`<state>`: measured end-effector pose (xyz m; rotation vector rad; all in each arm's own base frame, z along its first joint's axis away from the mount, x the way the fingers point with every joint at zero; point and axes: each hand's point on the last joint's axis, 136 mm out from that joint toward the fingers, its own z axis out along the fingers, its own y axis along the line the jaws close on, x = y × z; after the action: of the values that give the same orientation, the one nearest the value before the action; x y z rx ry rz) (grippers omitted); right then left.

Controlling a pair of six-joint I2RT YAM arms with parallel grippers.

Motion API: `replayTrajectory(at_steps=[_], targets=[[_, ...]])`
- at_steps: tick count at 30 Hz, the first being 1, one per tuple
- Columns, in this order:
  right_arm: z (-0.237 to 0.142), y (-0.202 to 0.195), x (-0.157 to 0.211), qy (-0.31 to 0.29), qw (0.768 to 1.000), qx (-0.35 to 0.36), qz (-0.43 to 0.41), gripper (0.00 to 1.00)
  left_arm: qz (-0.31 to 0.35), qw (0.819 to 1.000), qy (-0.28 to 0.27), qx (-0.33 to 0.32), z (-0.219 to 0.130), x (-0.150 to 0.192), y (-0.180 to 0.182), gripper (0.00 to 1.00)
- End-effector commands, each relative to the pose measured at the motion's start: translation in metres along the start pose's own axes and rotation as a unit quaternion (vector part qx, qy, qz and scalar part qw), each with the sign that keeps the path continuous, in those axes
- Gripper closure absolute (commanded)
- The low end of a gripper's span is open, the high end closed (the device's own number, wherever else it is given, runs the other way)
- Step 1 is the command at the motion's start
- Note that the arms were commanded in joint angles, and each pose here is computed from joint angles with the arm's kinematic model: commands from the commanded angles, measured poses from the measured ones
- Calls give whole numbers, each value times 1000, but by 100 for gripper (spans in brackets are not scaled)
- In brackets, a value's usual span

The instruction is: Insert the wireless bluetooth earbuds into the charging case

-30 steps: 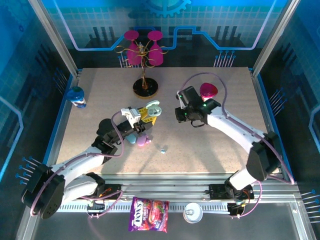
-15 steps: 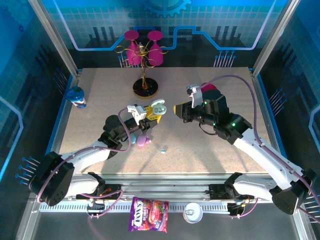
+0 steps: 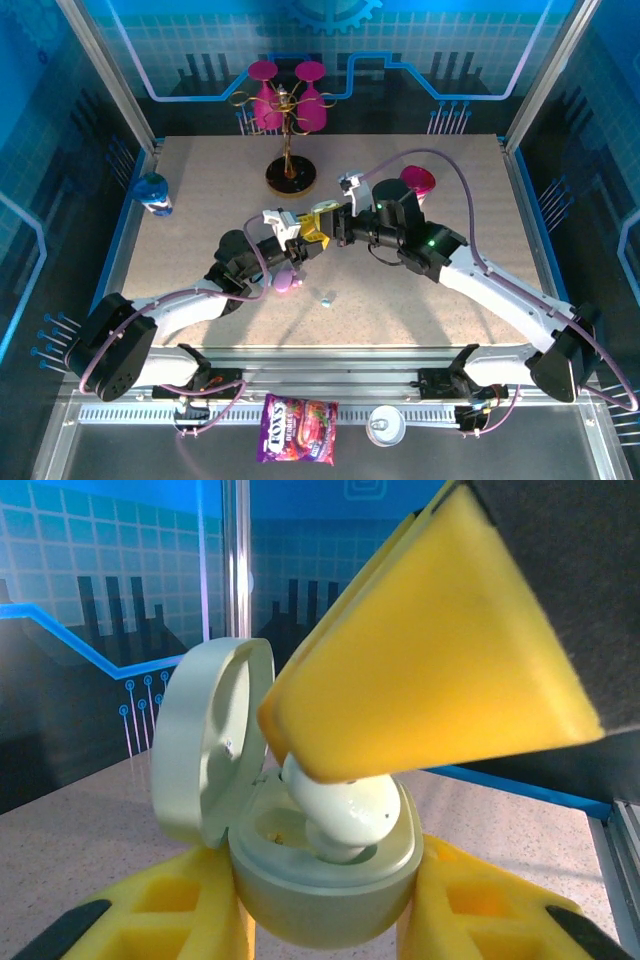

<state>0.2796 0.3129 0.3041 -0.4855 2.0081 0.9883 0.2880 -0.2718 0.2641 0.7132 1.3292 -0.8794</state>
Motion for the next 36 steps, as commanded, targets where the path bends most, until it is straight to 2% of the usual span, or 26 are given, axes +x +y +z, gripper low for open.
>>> replayTrajectory(at_steps=[1, 10, 22, 36], targets=[[1, 3, -11, -22, 1000, 3, -4, 84, 7, 999, -35, 8, 6, -23, -4, 73], [4, -8, -1, -10, 1000, 25, 3, 84, 8, 999, -40, 6, 7, -27, -4, 73], [4, -2, 14, 13, 999, -3, 42, 83, 13, 999, -38, 0, 8, -26, -3, 73], [1, -13, 28, 27, 998, 19, 52, 79, 18, 999, -45, -8, 5, -33, -2, 73]])
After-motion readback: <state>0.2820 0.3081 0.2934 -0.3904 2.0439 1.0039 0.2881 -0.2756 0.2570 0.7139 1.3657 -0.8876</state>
